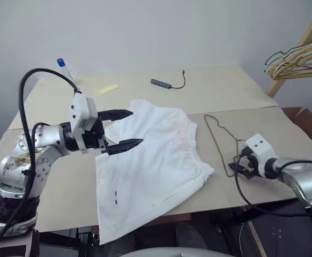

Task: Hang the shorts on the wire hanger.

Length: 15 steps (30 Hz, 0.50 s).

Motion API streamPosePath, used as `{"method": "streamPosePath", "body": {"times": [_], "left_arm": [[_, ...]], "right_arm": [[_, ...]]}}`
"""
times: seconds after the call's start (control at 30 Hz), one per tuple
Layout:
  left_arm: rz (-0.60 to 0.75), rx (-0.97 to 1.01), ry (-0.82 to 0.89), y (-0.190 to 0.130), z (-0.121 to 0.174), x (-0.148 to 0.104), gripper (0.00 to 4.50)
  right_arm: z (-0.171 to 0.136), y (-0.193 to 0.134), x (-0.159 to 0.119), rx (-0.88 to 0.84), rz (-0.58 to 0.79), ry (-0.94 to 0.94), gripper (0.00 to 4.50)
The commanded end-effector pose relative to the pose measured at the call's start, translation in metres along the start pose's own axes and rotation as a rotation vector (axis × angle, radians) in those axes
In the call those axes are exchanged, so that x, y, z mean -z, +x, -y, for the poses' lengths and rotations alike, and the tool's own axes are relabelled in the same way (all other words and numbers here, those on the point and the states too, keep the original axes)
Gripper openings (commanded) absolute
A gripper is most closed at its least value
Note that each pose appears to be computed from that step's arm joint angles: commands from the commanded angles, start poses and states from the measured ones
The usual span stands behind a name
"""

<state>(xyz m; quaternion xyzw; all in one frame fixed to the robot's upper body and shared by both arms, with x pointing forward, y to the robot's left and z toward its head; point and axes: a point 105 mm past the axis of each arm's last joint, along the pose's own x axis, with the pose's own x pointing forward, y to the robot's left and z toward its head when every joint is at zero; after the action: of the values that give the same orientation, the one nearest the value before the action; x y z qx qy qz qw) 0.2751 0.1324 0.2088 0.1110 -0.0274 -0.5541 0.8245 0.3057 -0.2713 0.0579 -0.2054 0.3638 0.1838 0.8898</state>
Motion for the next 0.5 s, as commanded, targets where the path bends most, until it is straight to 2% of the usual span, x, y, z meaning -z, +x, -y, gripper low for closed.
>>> {"method": "streamPosePath", "body": {"times": [0.03, 0.3, 0.33, 0.5], "left_arm": [[0.017, -0.008, 0.046, -0.001, 0.0, -0.008, 4.5], [0.015, -0.028, 0.055, -0.003, 0.001, -0.006, 4.5], [0.015, -0.029, 0.056, -0.003, 0.001, -0.006, 4.5], [0.029, -0.03, 0.073, 0.003, -0.004, -0.007, 4.5]], "right_arm": [[0.007, 0.003, 0.0, 0.038, -0.043, 0.009, 2.85], [0.008, -0.002, 0.006, 0.042, -0.106, -0.011, 0.14], [0.009, -0.003, 0.005, 0.044, -0.104, -0.013, 0.03], [0.022, -0.012, -0.009, 0.126, -0.049, -0.076, 0.03]]}}
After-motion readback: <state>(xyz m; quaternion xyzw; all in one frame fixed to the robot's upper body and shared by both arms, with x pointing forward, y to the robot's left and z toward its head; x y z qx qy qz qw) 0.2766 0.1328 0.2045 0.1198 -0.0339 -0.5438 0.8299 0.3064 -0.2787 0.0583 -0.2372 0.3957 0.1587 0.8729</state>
